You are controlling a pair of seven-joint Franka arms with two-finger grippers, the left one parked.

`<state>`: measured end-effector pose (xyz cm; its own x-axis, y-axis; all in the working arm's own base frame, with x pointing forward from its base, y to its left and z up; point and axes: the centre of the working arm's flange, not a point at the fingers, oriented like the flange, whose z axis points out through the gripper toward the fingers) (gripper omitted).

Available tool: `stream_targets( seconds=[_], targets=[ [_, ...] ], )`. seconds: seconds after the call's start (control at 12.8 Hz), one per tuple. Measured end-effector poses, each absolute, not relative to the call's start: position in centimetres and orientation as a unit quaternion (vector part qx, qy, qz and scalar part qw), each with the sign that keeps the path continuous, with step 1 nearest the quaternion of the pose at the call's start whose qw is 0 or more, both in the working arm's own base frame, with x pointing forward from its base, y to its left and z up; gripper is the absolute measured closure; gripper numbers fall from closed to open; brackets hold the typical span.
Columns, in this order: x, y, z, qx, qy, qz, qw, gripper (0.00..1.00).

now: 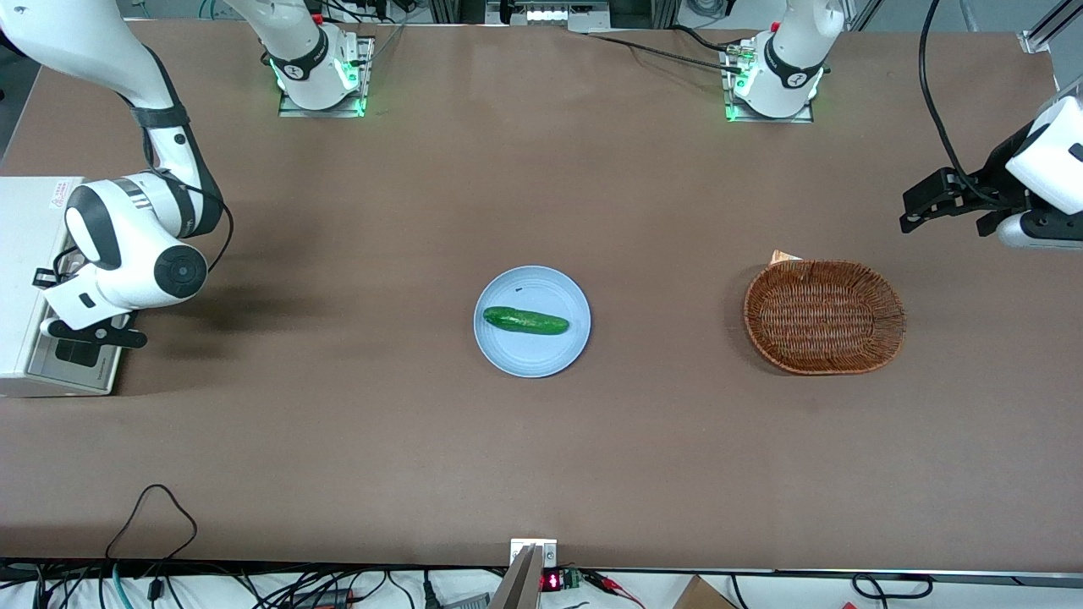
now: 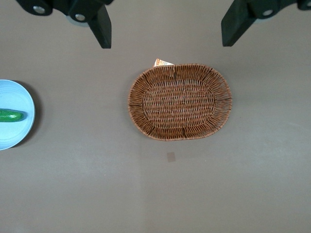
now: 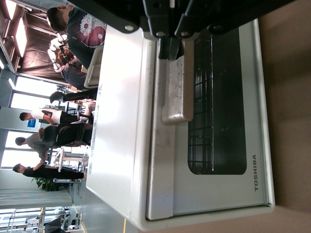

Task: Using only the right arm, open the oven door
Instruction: 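Pull the handle outward and down with the right gripper, swinging the door open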

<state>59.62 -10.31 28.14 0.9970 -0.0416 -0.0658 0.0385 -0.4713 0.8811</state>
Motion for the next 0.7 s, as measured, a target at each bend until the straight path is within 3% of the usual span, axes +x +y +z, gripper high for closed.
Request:
stream_targets(
  seconds=[0.7],
  targets=[
    [59.6,-6.0,27.0,0.872,0.006,-0.040,0.488,0.97]
  ],
)
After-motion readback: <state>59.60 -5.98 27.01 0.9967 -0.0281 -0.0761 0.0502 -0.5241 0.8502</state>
